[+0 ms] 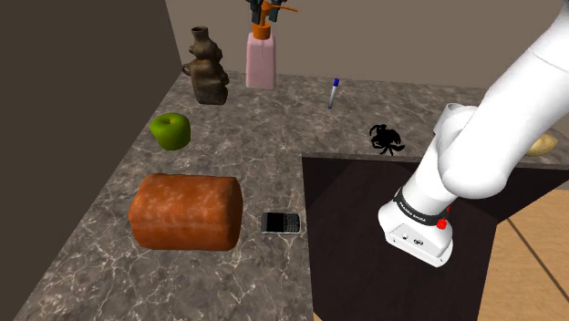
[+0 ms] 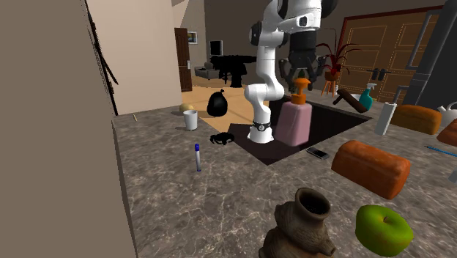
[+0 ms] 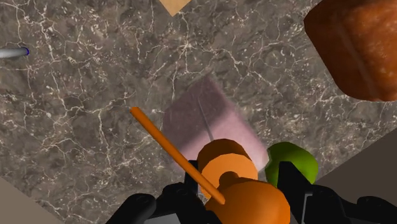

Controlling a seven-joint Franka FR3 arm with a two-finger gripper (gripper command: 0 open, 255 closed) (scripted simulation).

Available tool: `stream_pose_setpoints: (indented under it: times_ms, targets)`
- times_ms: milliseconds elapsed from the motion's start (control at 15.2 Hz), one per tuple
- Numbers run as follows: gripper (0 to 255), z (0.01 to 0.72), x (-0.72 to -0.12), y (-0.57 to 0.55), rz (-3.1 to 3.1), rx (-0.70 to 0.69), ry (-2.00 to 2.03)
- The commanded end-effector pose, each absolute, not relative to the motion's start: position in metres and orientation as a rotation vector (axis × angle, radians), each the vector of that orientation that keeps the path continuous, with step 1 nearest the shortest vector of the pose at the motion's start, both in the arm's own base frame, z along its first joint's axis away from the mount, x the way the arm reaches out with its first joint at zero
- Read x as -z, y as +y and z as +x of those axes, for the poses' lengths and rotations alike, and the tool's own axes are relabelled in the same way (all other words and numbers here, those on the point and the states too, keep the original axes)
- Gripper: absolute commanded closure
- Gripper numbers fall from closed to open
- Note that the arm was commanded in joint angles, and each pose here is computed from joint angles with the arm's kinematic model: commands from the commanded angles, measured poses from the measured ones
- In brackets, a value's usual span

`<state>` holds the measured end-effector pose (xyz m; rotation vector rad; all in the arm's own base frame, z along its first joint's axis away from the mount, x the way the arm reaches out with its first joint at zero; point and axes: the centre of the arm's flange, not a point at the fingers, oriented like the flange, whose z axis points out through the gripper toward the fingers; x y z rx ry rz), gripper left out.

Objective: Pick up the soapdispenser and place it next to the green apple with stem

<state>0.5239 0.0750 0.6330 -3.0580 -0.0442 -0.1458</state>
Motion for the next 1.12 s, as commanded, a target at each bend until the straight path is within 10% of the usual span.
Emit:
stream_pose_setpoints:
  times_ms: [0, 1056]
  targets:
    - [255, 0.537, -0.627, 0.099, -3.057, 0.147, -0.042]
    - [255, 0.605, -0.583, 0.289, -3.057, 0.147, -0.042]
